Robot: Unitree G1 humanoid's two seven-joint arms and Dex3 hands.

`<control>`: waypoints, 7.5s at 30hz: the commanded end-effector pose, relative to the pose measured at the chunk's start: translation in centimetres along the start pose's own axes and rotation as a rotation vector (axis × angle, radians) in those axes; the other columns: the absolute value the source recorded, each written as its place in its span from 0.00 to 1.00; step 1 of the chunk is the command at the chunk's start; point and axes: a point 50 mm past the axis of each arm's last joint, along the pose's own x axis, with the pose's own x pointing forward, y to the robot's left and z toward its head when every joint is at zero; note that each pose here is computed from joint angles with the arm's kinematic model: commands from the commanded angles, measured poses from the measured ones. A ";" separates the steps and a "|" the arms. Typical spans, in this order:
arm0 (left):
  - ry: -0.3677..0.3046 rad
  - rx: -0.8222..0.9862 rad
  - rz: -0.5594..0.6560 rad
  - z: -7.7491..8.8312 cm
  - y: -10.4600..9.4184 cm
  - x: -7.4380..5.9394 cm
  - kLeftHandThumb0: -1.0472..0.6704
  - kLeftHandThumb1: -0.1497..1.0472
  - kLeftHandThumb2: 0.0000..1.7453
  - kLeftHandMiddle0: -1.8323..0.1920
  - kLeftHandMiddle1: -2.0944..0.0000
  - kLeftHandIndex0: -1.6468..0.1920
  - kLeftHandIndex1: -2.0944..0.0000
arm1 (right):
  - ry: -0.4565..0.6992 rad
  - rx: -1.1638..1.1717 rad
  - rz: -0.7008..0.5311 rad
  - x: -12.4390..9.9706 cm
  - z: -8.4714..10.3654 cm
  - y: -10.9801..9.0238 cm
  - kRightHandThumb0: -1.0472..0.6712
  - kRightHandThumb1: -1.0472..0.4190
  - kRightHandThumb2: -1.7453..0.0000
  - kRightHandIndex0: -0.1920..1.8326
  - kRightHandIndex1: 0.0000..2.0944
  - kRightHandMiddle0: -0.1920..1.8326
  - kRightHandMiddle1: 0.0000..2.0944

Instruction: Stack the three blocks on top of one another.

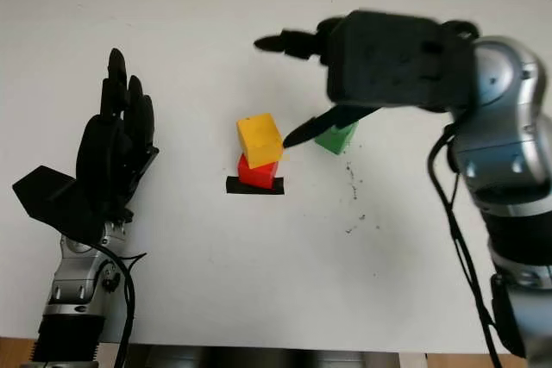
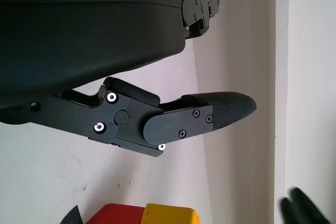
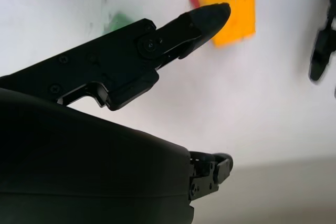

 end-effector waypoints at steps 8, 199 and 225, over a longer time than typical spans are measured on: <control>-0.019 0.006 -0.004 0.3 0.2 0.0 0.20 1.00 0.34 1.00 1.00 1.00 1.00 | 0.102 -0.301 -0.121 -1.2 -4.5 -2.7 0.26 0.13 0.97 0.07 0.03 0.23 0.13; 0.026 0.017 0.013 -0.3 0.5 -0.1 0.19 1.00 0.33 1.00 1.00 1.00 1.00 | 0.122 0.297 0.209 5.5 2.1 3.7 0.35 0.03 0.97 0.25 0.03 0.21 0.81; 0.018 0.005 0.014 -0.3 0.5 -0.2 0.19 1.00 0.33 1.00 1.00 1.00 1.00 | 0.186 0.240 0.225 5.2 2.1 4.8 0.36 0.02 0.97 0.27 0.04 0.22 0.80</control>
